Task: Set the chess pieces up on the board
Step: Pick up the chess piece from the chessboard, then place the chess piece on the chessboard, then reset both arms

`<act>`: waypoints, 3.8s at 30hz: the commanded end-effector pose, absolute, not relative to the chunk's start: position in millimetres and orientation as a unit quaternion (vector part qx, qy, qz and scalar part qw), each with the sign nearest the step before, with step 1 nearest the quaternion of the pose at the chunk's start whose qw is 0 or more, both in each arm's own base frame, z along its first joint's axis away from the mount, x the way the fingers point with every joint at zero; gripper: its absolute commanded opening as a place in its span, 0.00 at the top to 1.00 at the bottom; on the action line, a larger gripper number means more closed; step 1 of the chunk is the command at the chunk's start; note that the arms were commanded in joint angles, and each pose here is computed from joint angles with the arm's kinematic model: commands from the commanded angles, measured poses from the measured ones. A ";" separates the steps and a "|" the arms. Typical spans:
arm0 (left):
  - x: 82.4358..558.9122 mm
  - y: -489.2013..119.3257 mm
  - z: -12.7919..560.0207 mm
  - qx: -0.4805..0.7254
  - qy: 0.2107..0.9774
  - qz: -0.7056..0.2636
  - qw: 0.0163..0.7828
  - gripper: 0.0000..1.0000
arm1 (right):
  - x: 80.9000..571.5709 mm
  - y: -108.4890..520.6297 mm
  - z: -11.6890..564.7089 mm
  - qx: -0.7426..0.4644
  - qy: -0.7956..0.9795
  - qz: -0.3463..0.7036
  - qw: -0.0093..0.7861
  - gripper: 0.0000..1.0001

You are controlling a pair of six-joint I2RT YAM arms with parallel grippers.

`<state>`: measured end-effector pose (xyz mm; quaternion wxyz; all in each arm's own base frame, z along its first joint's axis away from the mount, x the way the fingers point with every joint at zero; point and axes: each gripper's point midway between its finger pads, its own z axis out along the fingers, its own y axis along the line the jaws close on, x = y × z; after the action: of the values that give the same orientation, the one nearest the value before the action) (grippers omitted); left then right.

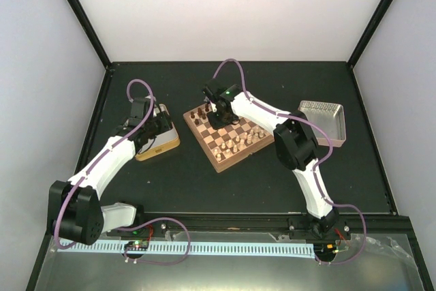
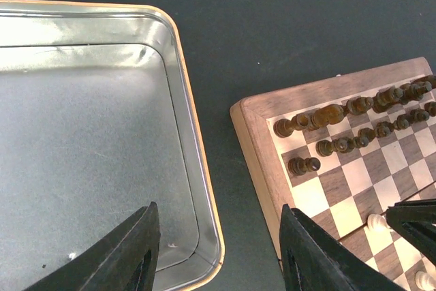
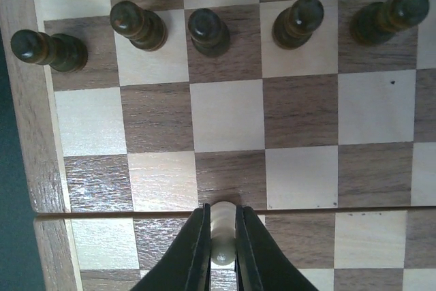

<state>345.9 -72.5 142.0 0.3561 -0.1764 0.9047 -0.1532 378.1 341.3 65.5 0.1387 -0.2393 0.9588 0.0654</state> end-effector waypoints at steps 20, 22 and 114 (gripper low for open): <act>348.0 -74.3 152.0 -0.176 0.898 -0.168 0.366 0.50 | 370.8 342.0 54.8 -0.239 0.962 0.066 0.118 0.77; 348.4 -74.6 152.6 -0.175 0.898 -0.170 0.367 0.50 | 370.9 341.5 53.0 -0.239 0.962 0.065 0.116 0.76; 165.9 -60.2 331.7 0.001 0.770 -0.221 0.599 0.01 | 163.6 11.7 318.6 0.109 0.822 0.107 0.548 0.00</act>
<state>189.3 -67.1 321.0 0.5895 -0.0089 0.7728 -0.2348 182.6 29.2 326.5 0.5572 0.0907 0.8145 0.1336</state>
